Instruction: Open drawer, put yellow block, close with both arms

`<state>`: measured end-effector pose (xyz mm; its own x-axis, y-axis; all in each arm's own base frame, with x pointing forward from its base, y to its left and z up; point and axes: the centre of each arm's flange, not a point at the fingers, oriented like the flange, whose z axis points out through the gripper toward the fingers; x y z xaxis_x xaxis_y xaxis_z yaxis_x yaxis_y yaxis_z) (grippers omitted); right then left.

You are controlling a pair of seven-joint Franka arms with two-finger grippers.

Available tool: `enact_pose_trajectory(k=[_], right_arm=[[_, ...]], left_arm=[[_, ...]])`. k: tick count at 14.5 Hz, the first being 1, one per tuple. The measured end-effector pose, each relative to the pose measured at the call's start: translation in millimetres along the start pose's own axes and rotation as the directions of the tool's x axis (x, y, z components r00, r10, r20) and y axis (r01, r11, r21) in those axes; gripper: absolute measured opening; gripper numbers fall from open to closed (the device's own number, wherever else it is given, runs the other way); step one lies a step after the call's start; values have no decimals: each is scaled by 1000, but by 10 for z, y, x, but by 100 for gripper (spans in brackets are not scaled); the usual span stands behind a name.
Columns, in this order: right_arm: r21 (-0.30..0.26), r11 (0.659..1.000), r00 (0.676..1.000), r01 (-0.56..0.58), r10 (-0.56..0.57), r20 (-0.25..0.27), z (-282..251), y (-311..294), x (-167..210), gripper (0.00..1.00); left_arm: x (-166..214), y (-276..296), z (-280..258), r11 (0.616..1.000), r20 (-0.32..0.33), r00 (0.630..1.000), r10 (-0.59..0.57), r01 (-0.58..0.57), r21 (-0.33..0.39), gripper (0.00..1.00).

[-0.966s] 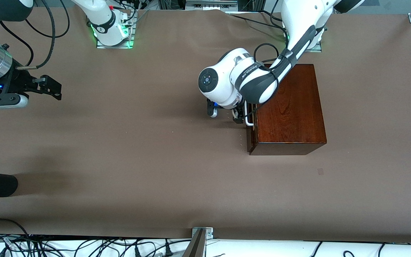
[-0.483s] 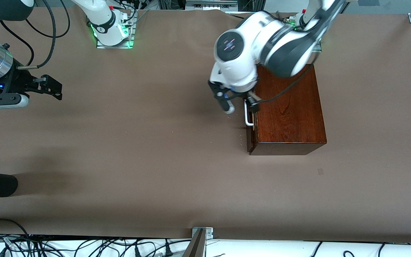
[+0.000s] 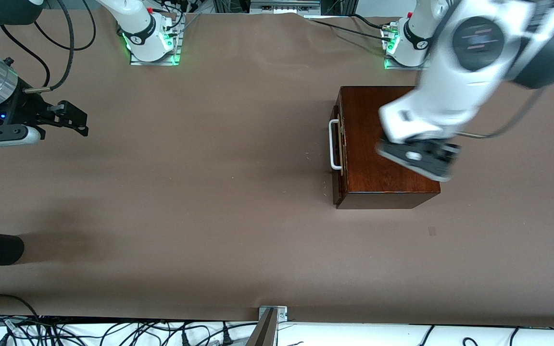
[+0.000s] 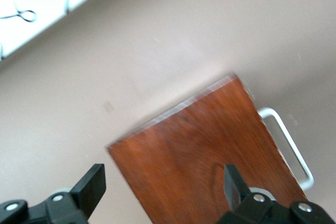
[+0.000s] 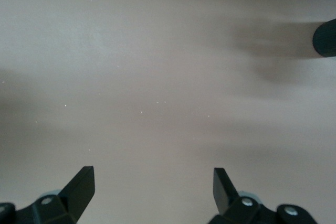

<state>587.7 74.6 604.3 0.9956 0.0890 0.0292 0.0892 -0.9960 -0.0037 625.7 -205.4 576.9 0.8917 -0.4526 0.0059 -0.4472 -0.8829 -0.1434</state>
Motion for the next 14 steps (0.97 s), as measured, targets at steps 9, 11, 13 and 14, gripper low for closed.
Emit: enact_pose_trajectory(k=[9, 11, 13, 14], right_arm=[[1, 1000, 1000, 0, 0, -5, -16, 0, 1, 100], [1, 1000, 1000, 0, 0, -4, -16, -1, 1, 100], [1, 1000, 1000, 0, 0, -4, -15, 0, 1, 100], [1, 1000, 1000, 0, 0, -4, -15, 0, 0, 100]], left_arm=[[-881, -1074, -289, 932, 51, 937, -345, 348, -99, 100], [-1068, -1087, -218, 907, 86, 914, -398, 405, -112, 100], [-1214, -1154, -174, 880, 100, 894, -438, 449, -154, 100], [-1280, -1223, -164, 870, 101, 885, -455, 465, -162, 100]])
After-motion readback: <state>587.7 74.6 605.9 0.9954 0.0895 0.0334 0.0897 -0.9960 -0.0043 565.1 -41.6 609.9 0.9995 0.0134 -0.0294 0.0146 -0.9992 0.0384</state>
